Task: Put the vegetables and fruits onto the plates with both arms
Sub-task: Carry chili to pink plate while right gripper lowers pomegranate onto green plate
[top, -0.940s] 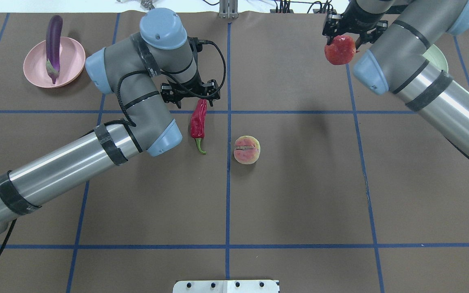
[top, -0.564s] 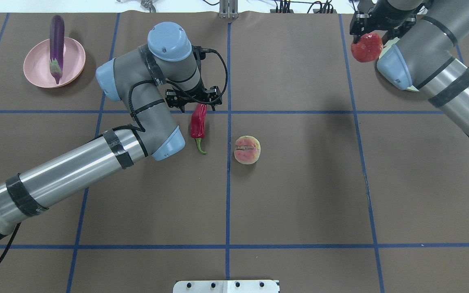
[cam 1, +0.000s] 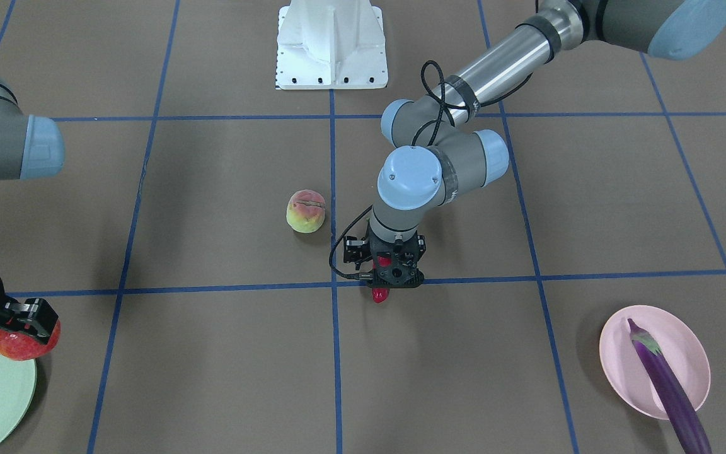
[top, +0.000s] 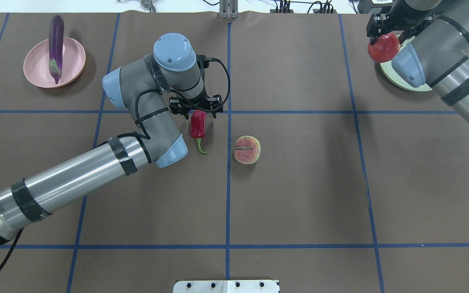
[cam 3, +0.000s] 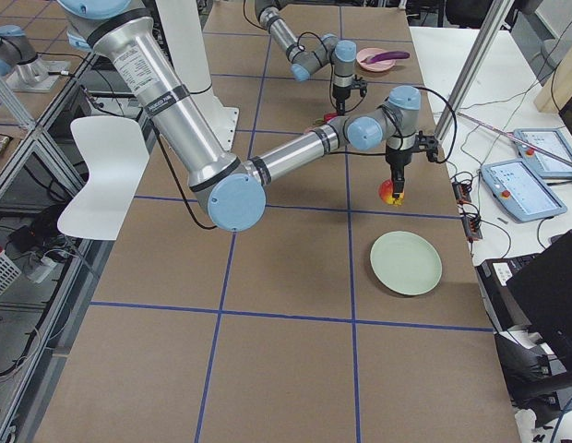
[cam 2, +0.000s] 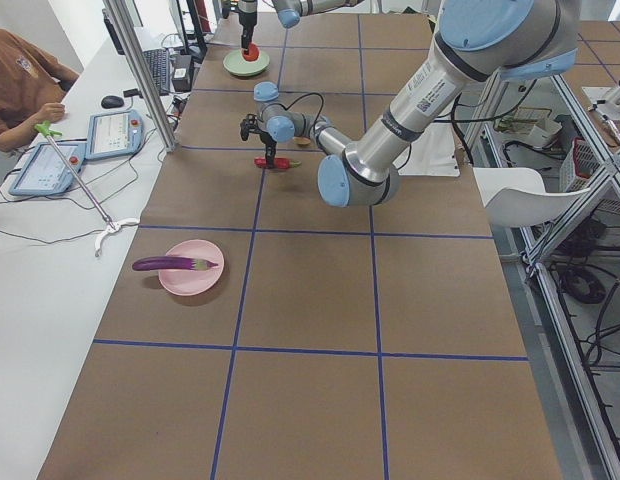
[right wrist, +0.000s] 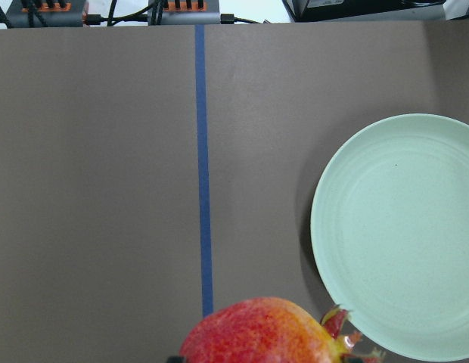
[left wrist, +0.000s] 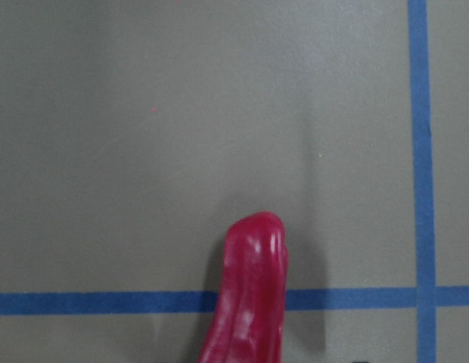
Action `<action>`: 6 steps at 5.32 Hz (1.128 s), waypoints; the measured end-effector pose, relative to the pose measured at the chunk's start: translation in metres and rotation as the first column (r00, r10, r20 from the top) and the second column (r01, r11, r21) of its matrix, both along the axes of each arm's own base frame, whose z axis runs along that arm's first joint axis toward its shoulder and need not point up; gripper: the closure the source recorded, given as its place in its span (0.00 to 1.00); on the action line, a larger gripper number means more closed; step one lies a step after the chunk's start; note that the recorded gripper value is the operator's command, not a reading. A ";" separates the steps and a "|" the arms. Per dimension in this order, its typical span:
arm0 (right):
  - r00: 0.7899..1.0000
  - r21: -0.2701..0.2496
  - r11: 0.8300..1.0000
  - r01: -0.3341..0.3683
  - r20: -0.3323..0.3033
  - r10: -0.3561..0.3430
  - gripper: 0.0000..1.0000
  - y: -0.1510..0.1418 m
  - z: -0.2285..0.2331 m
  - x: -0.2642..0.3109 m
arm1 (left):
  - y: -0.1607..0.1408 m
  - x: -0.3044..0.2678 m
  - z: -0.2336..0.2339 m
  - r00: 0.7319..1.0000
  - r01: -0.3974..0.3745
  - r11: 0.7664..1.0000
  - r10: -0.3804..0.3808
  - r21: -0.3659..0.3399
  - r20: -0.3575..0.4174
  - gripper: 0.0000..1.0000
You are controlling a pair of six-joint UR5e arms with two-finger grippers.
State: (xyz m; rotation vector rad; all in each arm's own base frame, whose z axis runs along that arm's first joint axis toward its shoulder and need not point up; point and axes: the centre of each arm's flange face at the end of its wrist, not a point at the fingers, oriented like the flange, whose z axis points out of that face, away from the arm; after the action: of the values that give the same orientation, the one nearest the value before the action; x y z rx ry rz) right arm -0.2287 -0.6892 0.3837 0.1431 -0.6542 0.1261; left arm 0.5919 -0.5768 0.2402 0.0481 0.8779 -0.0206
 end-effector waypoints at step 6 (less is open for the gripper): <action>0.994 0.026 0.998 0.064 -0.089 -0.062 0.96 -0.030 0.125 0.030 | -0.116 -0.169 -0.002 0.998 0.028 1.000 -0.028 -0.006 0.054 1.00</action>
State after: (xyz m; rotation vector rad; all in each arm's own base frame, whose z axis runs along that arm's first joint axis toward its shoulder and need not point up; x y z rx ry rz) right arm -0.1985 -0.7188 0.5089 0.1544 -0.5724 0.0497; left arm 0.4234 -0.6930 0.2380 0.0546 0.8233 -0.0483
